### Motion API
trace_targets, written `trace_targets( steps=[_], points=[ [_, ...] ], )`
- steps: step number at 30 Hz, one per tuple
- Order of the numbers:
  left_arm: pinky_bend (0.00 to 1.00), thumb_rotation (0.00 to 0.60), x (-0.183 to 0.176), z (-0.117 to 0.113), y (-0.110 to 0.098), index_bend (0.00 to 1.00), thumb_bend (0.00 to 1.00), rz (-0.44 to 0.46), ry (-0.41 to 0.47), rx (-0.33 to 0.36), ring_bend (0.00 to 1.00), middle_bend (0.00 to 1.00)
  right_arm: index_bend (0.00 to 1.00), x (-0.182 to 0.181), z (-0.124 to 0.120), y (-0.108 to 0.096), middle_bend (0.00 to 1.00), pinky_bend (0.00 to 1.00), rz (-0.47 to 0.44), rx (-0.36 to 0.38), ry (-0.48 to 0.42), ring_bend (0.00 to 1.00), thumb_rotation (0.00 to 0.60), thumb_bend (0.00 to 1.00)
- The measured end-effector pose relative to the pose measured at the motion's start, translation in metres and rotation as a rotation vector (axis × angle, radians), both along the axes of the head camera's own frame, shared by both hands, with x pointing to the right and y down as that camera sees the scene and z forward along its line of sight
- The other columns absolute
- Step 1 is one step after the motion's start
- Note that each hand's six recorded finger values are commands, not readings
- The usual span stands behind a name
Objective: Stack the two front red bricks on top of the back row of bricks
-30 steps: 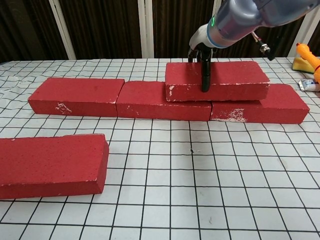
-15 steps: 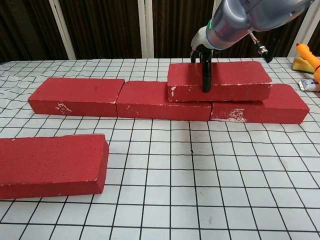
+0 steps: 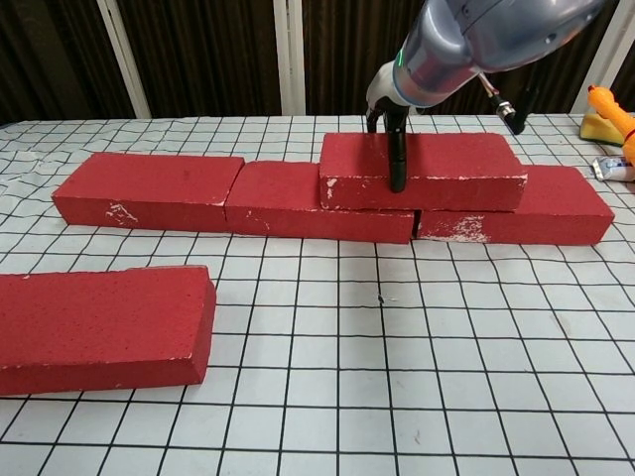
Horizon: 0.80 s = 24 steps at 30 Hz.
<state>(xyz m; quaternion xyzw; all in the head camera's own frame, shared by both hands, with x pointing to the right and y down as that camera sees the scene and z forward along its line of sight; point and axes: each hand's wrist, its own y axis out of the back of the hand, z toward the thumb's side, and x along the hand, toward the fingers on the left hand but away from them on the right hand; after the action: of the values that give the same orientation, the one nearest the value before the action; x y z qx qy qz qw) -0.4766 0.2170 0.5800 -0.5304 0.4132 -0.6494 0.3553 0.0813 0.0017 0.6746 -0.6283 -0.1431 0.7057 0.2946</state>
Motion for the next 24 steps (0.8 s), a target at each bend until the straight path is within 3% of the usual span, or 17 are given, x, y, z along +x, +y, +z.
trace_targets(
  steps=[13, 24],
  points=[
    [0.09, 0.6, -0.0013, 0.0006, -0.0007, 0.1, 0.0, -0.004, 0.007, -0.007, 0.0, 0.0, 0.21, -0.0034, 0.0018, 0.0003, 0.24, 0.0, 0.006, -0.001, 0.003, 0.04, 0.6, 0.16],
    [0.09, 0.6, -0.0002, 0.0009, -0.0004, 0.1, 0.0, -0.003, 0.007, -0.009, 0.0, 0.0, 0.11, -0.0025, 0.0023, 0.0014, 0.02, 0.0, 0.014, -0.005, -0.014, 0.0, 0.6, 0.16]
  ],
)
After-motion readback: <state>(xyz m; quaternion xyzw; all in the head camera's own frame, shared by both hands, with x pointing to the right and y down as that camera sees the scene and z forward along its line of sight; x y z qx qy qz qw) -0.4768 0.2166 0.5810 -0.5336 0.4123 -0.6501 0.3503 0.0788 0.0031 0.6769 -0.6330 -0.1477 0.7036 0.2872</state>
